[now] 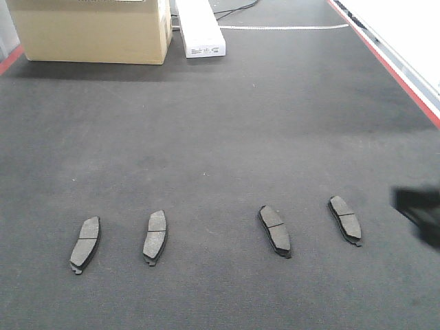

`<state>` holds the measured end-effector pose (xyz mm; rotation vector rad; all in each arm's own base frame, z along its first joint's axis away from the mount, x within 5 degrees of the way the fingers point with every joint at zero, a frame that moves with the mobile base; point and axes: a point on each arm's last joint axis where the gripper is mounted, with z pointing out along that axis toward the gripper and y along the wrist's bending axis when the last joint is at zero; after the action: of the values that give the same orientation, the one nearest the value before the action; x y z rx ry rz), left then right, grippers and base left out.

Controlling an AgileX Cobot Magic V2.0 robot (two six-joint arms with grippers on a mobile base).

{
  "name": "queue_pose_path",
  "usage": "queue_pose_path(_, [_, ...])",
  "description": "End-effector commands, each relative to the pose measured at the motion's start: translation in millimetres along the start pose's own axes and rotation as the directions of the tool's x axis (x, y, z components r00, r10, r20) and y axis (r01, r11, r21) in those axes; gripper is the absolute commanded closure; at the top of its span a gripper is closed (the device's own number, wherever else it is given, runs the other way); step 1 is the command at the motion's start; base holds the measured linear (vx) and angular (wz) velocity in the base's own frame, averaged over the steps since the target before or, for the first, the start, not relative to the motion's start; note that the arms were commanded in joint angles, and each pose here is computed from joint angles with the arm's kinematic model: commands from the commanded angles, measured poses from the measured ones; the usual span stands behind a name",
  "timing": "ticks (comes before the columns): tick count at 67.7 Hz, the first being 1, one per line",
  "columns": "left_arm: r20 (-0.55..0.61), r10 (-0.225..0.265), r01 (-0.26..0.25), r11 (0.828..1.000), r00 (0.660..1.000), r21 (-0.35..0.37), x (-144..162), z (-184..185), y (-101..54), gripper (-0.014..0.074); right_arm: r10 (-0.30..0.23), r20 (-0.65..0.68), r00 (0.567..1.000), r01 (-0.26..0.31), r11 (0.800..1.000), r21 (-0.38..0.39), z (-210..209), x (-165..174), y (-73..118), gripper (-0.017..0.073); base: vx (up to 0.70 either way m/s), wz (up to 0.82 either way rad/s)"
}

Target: Move and align brake pads A on conveyor

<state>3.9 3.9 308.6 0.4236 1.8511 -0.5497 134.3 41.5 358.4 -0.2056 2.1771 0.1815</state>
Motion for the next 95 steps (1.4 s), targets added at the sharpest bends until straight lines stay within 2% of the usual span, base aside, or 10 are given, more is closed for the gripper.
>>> queue_pose_path(1, [0.076, 0.0, -0.002, 1.0, 0.997, 0.026, -12, -1, -2.6, 0.0196, -0.007, 0.169, 0.986, 0.01, 1.0, -0.012, -25, 10, -3.7, 0.0054, 0.0, 0.0])
queue_pose_path(13, [0.087, 0.003, -0.005, 1.0, 0.996, 0.025, -13, -1, -2.5, 0.0196, -0.02, 0.327, 0.945, 0.031, 0.999, -0.03, -48, 57, -10.5, 0.0054, 0.0, 0.0])
queue_pose_path(24, [0.099, 0.004, -0.007, 1.0, 0.995, 0.025, -14, -1, -2.6, 0.0196, -0.089, 0.434, 0.897, 0.106, 0.994, -0.015, -52, 88, -13.5, 0.0054, 0.0, 0.0])
queue_pose_path(48, [0.102, 0.004, -0.007, 1.0, 0.995, 0.026, -15, -1, -2.7, 0.0206, -0.077, 0.554, 0.829, 0.113, 0.993, -0.032, -41, 101, -12.3, 0.0057, 0.0, 0.0])
queue_pose_path(53, [0.104, 0.001, -0.004, 1.0, 0.995, 0.03, -15, -2, -3.0, 0.027, -0.076, 0.56, 0.825, 0.114, 0.993, -0.032, -42, 100, -12.2, 0.0109, 0.0, 0.0])
queue_pose_path(57, [0.115, 0.0, -0.004, 0.999, 0.993, 0.033, -16, -1, -3.3, 0.0382, -0.076, 0.559, 0.825, 0.114, 0.993, -0.032, -42, 100, -12.2, 0.0198, 0.0, 0.0])
queue_pose_path(64, [0.165, 0.0, -0.007, 0.999, 0.986, 0.044, -21, -2, -4.4, 0.0603, -0.073, 0.564, 0.823, 0.112, 0.993, -0.034, -42, 100, -12.2, 0.0463, 0.0, 0.0])
queue_pose_path(67, [0.197, -0.002, -0.009, 0.999, 0.98, 0.053, -24, -3, -5.2, 0.0602, -0.071, 0.569, 0.819, 0.111, 0.993, -0.036, -43, 99, -12.0, 0.0577, 0.0, 0.0])
queue_pose_path(77, [0.282, -0.007, -0.015, 0.997, 0.959, 0.073, -31, -5, -7.1, 0.0601, -0.059, 0.564, 0.824, 0.102, 0.994, -0.046, -42, 100, -11.8, 0.0571, 0.0, 0.0])
queue_pose_path(95, [0.284, -0.007, -0.015, 0.997, 0.959, 0.073, -31, -5, -7.1, 0.0601, -0.06, 0.564, 0.824, 0.103, 0.994, -0.045, -42, 100, -11.8, 0.0571, 0.0, 0.0])
